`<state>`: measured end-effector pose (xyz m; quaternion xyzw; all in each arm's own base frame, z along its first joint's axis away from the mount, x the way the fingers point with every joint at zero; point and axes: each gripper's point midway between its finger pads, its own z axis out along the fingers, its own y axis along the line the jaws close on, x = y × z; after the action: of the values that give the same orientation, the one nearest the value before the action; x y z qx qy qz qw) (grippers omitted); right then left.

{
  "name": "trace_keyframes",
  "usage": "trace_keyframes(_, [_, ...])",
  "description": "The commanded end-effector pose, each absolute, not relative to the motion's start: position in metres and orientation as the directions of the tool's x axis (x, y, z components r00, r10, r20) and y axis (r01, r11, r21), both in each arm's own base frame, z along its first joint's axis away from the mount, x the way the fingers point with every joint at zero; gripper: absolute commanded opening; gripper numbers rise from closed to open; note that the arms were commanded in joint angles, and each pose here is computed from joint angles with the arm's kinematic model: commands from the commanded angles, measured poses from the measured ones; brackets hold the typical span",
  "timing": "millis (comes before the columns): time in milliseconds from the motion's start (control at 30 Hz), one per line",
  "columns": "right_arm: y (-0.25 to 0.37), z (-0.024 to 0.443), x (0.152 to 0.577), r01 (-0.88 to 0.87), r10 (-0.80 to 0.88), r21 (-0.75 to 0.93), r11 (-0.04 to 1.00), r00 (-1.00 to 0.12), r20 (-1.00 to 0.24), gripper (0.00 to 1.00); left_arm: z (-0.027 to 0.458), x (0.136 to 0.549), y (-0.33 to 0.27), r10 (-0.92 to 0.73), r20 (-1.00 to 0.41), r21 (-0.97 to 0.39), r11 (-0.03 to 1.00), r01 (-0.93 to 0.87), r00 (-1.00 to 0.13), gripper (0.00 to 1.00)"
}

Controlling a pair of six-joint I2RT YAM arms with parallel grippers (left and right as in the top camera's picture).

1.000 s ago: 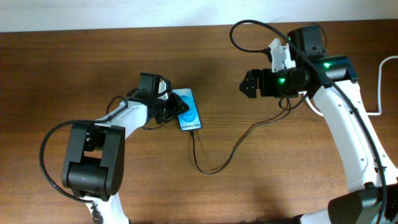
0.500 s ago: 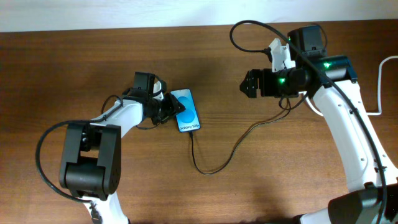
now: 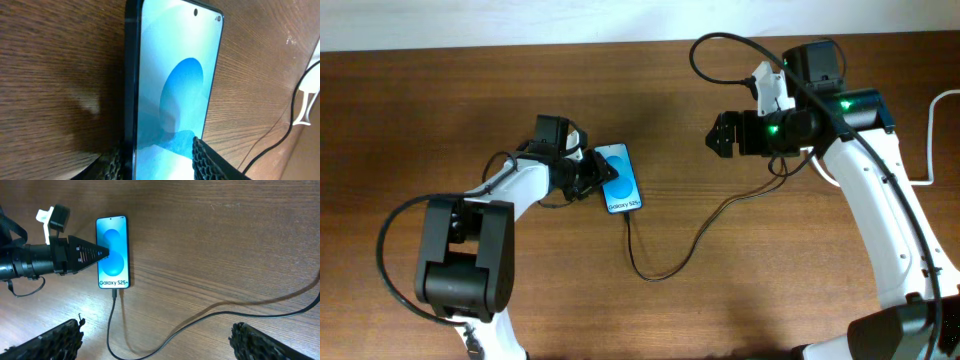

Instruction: Plug charger to phone and switch on socket

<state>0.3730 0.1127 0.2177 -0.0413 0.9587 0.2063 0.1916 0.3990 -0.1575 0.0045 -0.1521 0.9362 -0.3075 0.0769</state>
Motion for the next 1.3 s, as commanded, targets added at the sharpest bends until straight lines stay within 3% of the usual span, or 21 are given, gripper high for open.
trace_keyframes(0, [0.112, 0.232, 0.373, -0.176, -0.005, 0.366, 0.914, -0.906, -0.423, 0.98, -0.061, 0.366, -0.115, -0.386, 0.01, -0.378, 0.853, -0.361, -0.922, 0.51])
trace_keyframes(533, [0.112, 0.232, 0.373, -0.175, -0.005, 0.363, 0.915, -0.906, -0.424, 0.98, -0.056, 0.389, -0.116, -0.393, -0.082, -0.411, 0.85, -0.328, -0.916, 0.6])
trace_keyframes(1133, [0.106, 0.23, 0.375, -0.161, -0.003, 0.333, 0.929, -0.904, -0.428, 0.98, -0.049, 0.41, -0.115, -0.4, -0.166, -0.433, 0.851, -0.297, -0.901, 0.63])
trace_keyframes(1267, [0.102, 0.229, 0.376, -0.152, -0.002, 0.313, 0.937, -0.902, -0.432, 0.99, -0.032, 0.42, -0.11, -0.415, -0.182, -0.448, 0.842, -0.3, -0.891, 0.7])
